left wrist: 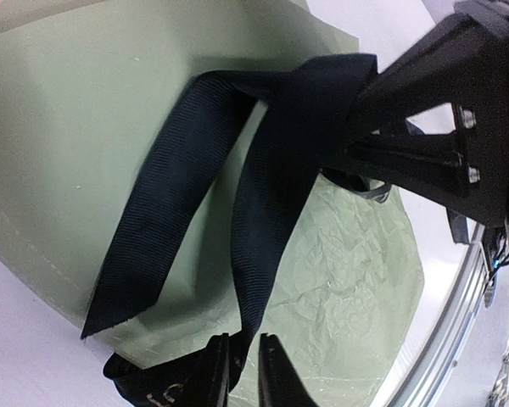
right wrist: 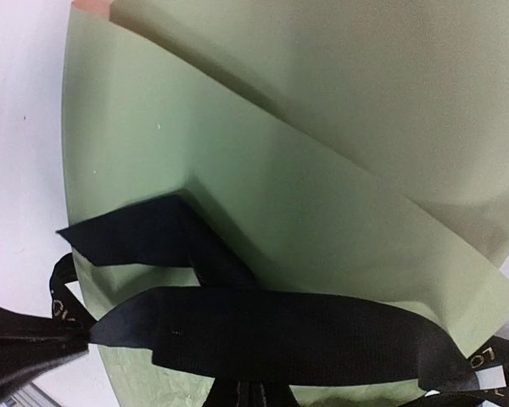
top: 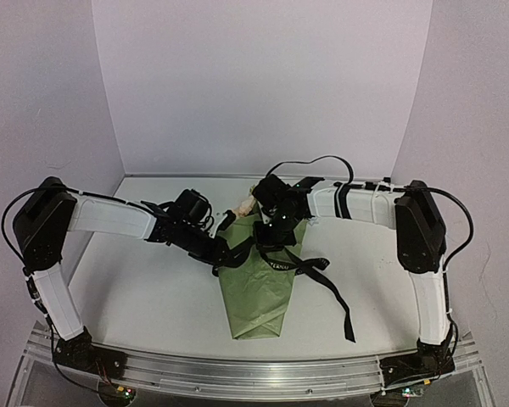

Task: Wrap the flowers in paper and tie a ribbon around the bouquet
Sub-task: Cross the ribbon over the folded bouquet.

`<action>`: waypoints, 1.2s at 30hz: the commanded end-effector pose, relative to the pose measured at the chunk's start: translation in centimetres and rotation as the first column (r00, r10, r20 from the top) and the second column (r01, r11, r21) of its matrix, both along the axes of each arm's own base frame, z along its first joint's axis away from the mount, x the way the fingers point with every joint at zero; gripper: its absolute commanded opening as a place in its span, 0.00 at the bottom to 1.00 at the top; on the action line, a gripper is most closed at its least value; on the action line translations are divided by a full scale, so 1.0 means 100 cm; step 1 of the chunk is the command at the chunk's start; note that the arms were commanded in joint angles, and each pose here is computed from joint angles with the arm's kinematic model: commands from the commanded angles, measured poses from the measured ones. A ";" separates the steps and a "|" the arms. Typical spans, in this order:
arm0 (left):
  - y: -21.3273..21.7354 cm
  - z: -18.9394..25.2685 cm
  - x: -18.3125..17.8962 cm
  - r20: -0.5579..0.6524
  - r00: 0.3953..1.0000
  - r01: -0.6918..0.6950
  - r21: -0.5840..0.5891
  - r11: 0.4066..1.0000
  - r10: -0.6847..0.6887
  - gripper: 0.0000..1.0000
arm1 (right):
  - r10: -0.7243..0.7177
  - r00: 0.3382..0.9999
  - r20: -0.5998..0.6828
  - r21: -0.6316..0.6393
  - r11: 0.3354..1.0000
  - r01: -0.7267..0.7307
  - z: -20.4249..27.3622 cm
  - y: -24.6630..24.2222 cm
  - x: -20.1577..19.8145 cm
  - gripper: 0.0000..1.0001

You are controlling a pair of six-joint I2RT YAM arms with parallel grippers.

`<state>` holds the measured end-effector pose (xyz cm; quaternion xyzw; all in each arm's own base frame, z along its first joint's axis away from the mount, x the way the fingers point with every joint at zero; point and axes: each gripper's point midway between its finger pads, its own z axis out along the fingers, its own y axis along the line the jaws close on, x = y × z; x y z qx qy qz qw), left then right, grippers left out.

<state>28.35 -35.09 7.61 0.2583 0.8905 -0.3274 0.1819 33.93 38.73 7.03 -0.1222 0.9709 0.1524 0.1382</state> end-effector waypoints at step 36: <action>0.028 -0.011 0.040 -0.049 0.985 -0.166 0.019 0.986 0.167 0.41 | -0.006 0.999 0.033 0.114 0.993 0.003 0.013 0.025 0.015 0.00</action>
